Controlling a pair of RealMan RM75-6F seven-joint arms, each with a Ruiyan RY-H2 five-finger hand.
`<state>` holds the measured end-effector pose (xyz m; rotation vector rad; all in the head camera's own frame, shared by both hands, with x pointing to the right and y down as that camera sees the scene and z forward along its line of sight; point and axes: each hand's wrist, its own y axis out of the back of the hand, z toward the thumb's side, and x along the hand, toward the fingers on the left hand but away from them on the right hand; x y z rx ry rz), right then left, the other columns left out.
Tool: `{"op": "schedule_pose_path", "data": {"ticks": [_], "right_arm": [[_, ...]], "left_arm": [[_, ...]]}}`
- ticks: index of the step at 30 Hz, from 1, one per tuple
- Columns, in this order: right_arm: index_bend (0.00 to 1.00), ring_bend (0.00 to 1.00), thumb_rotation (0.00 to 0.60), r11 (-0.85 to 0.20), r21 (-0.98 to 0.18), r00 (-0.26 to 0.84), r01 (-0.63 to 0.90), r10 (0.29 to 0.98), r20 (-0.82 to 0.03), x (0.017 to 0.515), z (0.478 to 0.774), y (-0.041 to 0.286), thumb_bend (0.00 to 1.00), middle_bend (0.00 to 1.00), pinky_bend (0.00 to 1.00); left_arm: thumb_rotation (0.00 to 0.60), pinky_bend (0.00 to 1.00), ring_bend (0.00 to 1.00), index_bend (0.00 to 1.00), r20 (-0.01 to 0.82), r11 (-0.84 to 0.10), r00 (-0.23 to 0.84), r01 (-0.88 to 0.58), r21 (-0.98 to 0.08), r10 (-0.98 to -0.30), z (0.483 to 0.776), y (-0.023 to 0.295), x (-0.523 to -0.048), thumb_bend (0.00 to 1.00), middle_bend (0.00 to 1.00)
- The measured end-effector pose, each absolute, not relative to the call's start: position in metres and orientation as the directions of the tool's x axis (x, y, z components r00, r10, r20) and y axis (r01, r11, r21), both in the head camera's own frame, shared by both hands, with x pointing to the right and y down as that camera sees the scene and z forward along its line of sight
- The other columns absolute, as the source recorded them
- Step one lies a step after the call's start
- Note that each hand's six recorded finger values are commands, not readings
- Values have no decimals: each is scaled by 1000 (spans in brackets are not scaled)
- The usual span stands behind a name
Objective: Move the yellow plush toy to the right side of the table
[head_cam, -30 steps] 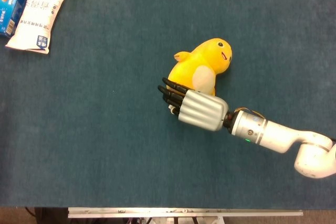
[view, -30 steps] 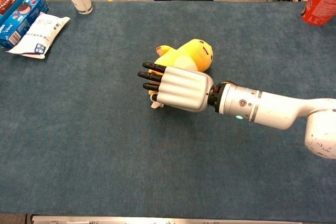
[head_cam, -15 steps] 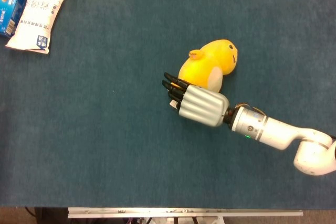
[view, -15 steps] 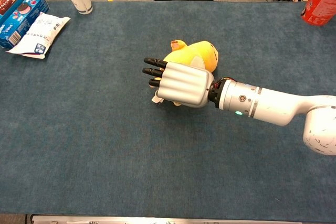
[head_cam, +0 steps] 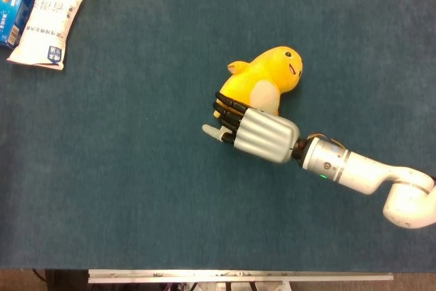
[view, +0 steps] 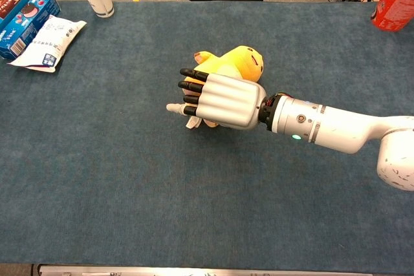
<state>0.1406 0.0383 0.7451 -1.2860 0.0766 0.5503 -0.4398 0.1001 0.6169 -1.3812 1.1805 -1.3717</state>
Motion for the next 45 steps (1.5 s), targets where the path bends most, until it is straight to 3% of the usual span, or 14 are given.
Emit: {"op": "schedule_pose_path", "data": {"ticks": [4,7,9,13,21,24,26,28,33,37,40,45], "right_arm": [[69,90,600,167,-885,867,-434,346,-359,140,746,38,195,275,0],[141,90,600,161,-883,863,-441,347,-368,140,748,38,196,276,0],[257,90,600,159,-883,863,-441,346,-368,139,748,38,196,276,0],[605,90,600,151,-887,863,-436,348,-365,138,748,39,200,313,0],[914,118,600,151,-891,867,-427,349,-357,139,749,39,207,439,0],[943,125,600,151,-893,868,-423,349,-353,139,749,39,207,456,0],[924,125,600,154,-893,869,-422,349,-351,139,748,38,207,450,0],[812,125,600,154,-894,870,-422,347,-351,140,747,38,206,428,0],[368,115,600,154,-888,866,-433,346,-362,143,746,37,201,341,0],[125,78,600,145,-885,859,-442,352,-372,144,745,36,196,270,0],[28,61,600,135,-885,857,-445,353,-376,144,743,35,193,229,0],[15,58,600,122,-896,859,-427,363,-360,145,736,35,192,221,0]], "left_arm": [[600,415,327,448,209,-206,-42,-60,-977,-977,617,100,-440,389,429],[600,415,327,448,210,-207,-43,-59,-977,-977,617,101,-441,389,428],[600,415,327,448,209,-206,-44,-59,-977,-977,616,101,-441,389,428],[600,415,327,448,207,-205,-45,-60,-977,-977,616,101,-442,389,428],[600,415,327,448,208,-205,-43,-61,-977,-977,616,100,-441,389,428],[600,415,327,448,209,-206,-43,-61,-977,-977,617,100,-441,389,429],[600,415,327,448,209,-207,-43,-61,-977,-977,617,100,-441,389,428],[600,415,327,448,209,-206,-43,-60,-977,-977,617,100,-441,389,428],[600,415,327,448,211,-208,-42,-59,-976,-977,617,100,-441,389,428],[600,415,327,448,213,-210,-42,-59,-976,-976,617,100,-440,390,429],[600,415,327,448,214,-211,-44,-59,-976,-976,618,101,-440,389,428],[600,415,327,448,209,-207,-44,-61,-977,-977,616,100,-440,389,429]]}}
